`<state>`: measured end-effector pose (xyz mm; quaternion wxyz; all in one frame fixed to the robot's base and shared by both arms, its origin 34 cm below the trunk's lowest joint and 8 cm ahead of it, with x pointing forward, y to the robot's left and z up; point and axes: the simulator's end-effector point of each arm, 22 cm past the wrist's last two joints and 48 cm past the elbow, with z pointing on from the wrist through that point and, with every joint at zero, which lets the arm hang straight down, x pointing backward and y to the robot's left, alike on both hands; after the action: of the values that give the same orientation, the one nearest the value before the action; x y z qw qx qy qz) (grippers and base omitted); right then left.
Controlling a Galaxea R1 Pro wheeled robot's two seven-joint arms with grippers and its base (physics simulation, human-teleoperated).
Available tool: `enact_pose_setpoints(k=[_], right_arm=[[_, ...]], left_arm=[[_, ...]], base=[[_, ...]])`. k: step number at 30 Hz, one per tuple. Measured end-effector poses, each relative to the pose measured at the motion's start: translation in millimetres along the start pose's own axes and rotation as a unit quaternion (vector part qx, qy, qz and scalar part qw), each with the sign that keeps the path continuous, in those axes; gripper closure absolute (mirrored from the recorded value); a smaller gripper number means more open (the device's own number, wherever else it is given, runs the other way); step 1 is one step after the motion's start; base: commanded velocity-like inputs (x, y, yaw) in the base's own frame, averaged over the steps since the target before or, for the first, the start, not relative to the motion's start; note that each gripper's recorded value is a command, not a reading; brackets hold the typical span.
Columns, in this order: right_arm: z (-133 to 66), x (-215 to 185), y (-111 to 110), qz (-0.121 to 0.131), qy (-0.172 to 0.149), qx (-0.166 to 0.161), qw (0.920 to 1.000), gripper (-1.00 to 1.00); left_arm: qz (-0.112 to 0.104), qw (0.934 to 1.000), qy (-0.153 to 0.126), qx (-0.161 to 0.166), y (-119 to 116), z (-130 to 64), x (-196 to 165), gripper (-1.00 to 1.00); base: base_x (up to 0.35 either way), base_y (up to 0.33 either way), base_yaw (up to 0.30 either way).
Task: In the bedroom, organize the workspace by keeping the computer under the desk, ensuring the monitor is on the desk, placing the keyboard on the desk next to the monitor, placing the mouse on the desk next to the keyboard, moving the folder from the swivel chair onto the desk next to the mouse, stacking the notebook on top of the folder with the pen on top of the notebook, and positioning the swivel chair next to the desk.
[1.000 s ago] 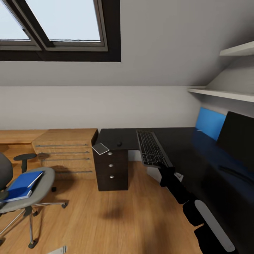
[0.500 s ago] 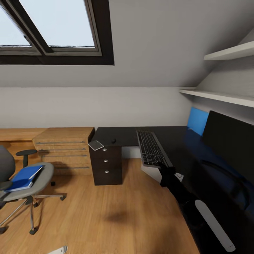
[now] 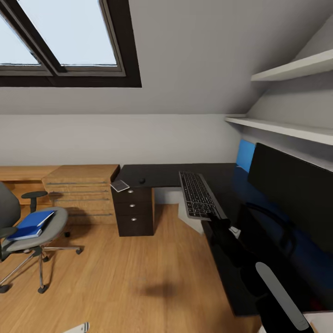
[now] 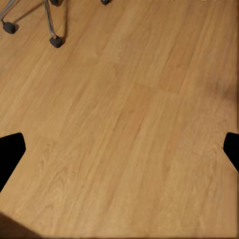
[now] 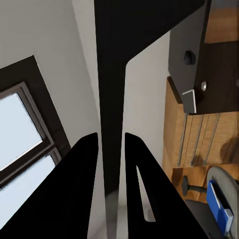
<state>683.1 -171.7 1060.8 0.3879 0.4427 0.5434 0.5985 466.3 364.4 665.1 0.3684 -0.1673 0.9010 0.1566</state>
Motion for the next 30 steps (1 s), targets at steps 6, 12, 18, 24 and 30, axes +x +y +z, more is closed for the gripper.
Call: enact_pose_setpoints(k=[6,12,18,24,30], right_arm=[[0.8,4,-1,0.002,0.002,0.001,1.0,1.0],[1.1,7,-5,-0.003,0.004,0.009,1.0,1.0],[1.2,5,-12,-0.008,0.0,0.019,0.9998,1.0],[1.7,-13,-48,-0.077,-0.022,0.061,0.9949,1.0],[-1.4,-37,-101,-0.136,-0.039,0.122,0.9824,1.0]], left_arm=[[-0.016,0.9994,-0.032,-0.004,4,0.2,-7,-1.0],[-0.019,0.999,-0.039,-0.006,7,0.4,-8,-1.0],[-0.019,0.999,-0.039,-0.006,7,0.4,-8,-1.0],[-0.019,0.999,-0.039,-0.006,7,0.4,-8,-1.0],[-0.021,0.9989,-0.042,-0.005,7,0.3,-9,-1.0]], base=[[-0.1,-0.109,0.0],[-0.14,-0.29,0.0],[-0.116,-0.301,0.0],[-0.059,-0.286,0.0],[-0.004,-0.053,0.0]])
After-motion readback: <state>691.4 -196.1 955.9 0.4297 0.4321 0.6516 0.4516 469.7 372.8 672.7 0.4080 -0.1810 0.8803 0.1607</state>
